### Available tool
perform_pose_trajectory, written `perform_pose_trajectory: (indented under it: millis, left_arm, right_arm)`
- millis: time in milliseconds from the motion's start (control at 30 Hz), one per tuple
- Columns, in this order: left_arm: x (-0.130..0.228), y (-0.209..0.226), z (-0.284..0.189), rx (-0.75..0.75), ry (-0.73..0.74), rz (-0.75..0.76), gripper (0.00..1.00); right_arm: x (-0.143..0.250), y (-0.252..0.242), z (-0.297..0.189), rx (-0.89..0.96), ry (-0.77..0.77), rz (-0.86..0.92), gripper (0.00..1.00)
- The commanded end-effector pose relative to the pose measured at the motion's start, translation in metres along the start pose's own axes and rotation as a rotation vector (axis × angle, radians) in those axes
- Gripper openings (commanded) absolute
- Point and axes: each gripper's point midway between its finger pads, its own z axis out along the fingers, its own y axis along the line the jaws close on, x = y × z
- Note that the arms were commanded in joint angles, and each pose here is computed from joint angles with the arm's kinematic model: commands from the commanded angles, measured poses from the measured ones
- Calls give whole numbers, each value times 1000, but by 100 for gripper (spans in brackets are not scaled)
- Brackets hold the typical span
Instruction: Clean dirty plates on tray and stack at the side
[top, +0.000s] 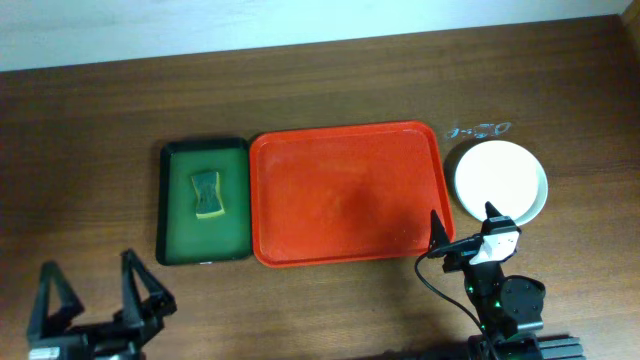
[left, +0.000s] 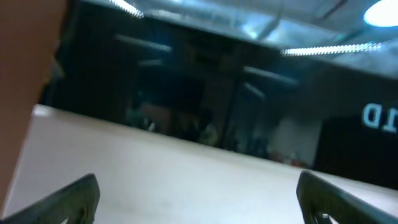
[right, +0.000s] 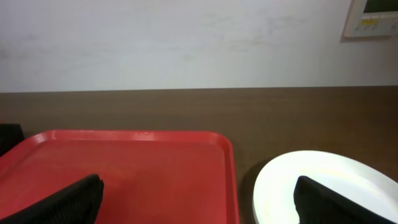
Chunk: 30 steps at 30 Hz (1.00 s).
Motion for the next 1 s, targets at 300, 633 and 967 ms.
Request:
perform_pose_trajectory:
  millis: [300,633,967]
  left_arm:
    - [195,39,-20,-15,339,-22,99]
    - [251,59,-49,-52,603,159,99]
    - [252,59,-50,-52,604,159,99]
  right_arm:
    - [2,0,0,1,2,4,98]
    - [2,0,0,1,2,4,98]
    - [2,0,0,1,2,4,98]
